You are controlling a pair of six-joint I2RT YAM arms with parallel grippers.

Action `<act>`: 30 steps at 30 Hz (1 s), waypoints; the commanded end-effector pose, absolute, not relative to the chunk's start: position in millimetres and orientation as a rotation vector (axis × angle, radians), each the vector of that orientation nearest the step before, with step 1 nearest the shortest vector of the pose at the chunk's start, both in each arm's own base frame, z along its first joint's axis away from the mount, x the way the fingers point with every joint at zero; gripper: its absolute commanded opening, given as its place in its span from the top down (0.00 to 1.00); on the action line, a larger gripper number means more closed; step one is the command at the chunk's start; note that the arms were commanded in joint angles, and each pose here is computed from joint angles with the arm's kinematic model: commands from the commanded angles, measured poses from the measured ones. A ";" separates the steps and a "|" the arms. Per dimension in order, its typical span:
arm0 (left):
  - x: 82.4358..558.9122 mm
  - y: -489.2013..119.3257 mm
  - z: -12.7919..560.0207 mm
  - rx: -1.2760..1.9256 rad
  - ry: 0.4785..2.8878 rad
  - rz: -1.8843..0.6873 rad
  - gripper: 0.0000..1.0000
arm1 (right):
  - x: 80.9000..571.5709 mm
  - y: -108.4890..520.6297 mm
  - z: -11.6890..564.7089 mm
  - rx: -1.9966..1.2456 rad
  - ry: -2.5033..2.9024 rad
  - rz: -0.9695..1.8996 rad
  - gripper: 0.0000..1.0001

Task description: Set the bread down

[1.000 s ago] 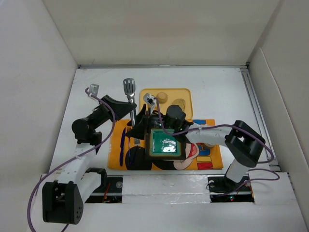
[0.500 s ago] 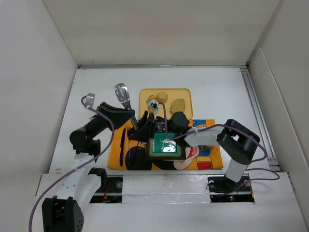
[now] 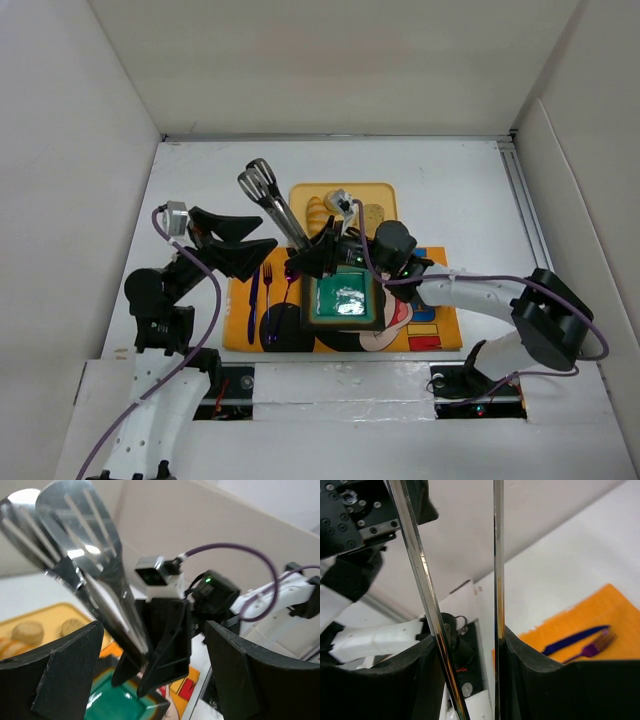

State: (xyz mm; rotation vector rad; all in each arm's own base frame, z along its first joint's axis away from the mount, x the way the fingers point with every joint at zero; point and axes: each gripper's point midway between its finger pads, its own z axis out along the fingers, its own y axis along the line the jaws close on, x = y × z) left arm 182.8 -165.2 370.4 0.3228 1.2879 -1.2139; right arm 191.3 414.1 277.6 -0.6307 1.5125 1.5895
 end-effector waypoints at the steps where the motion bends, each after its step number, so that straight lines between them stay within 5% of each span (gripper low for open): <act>1: 194.5 -160.8 349.0 0.300 1.408 -1.127 0.22 | 215.8 403.8 277.0 -0.578 1.581 1.425 0.54; 12: 211.2 -116.2 284.5 0.109 1.651 -0.772 0.33 | 255.6 337.5 214.8 -0.431 1.922 0.940 0.56; 21: 219.2 -110.9 274.3 0.055 1.705 -0.746 0.34 | 249.0 280.0 141.2 -0.398 2.282 0.561 0.59; 30: 208.3 -115.7 278.2 0.061 1.679 -0.777 0.33 | 246.4 276.4 105.6 -0.414 2.435 0.452 0.51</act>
